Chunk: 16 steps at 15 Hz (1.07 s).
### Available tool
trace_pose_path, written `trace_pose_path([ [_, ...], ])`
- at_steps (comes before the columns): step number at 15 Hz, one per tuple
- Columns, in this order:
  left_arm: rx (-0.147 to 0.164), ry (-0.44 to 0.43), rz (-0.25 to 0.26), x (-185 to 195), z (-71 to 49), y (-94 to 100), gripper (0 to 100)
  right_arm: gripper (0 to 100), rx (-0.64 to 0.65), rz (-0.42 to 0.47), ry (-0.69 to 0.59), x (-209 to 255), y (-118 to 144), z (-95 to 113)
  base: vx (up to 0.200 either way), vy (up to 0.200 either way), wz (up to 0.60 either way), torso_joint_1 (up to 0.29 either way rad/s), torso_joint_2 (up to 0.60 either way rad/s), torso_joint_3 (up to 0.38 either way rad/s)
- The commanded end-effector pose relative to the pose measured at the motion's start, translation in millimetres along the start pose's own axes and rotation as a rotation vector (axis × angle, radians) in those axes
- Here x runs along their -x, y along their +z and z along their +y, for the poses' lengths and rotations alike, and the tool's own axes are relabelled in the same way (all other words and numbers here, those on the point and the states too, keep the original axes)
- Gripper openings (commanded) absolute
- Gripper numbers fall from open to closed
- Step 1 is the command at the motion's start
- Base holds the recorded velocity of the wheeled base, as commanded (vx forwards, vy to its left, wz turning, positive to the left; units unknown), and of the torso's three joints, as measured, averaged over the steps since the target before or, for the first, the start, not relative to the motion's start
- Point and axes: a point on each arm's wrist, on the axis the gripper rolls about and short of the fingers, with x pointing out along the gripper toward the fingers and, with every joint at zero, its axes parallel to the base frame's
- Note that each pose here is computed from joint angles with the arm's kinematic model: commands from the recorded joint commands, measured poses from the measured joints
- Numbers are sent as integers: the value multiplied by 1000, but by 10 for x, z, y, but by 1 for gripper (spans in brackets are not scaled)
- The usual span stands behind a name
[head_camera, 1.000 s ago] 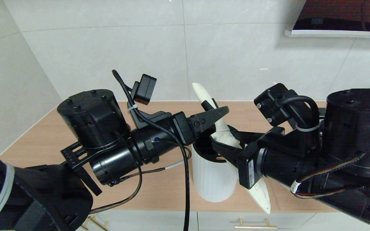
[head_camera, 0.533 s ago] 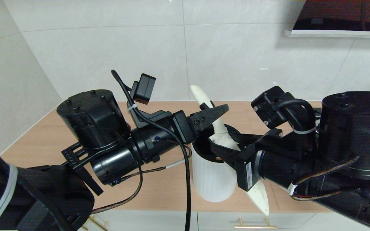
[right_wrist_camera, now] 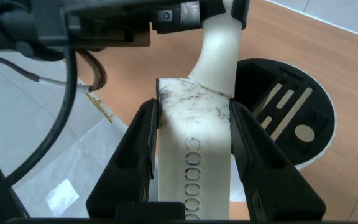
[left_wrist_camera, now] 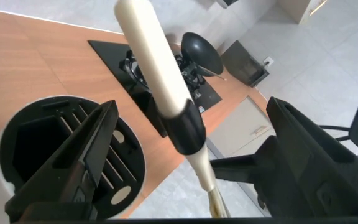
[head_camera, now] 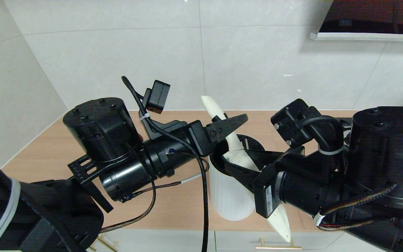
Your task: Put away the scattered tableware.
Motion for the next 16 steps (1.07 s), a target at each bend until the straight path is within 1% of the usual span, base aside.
trace_pose_path([
  [1, 0, -3, -1, 9, -12, 7, 0, 0, 1, 4, 1, 4, -12, 1, 0, 0, 0, 0, 0, 0],
  [6, -1, -1, -3, 10, -8, 10, 0, 0, -3, -24, 1, 10, -14, 0, 0, 0, 0, 0, 0, 0],
  [12, -11, -25, -31, 71, -105, 99, 0, 0, -10, -47, 0, 12, 1, -1, 0, 0, 0, 0, 0, 0],
  [13, -13, -26, -33, 78, -110, 103, 0, 100, -10, -48, 0, 8, 0, 0, 0, 0, 0, 0, 0, 0],
  [16, -21, -39, -43, 101, -169, 129, 0, 100, -18, -74, 1, 19, 23, -2, 0, 0, 0, 0, 0, 0],
])
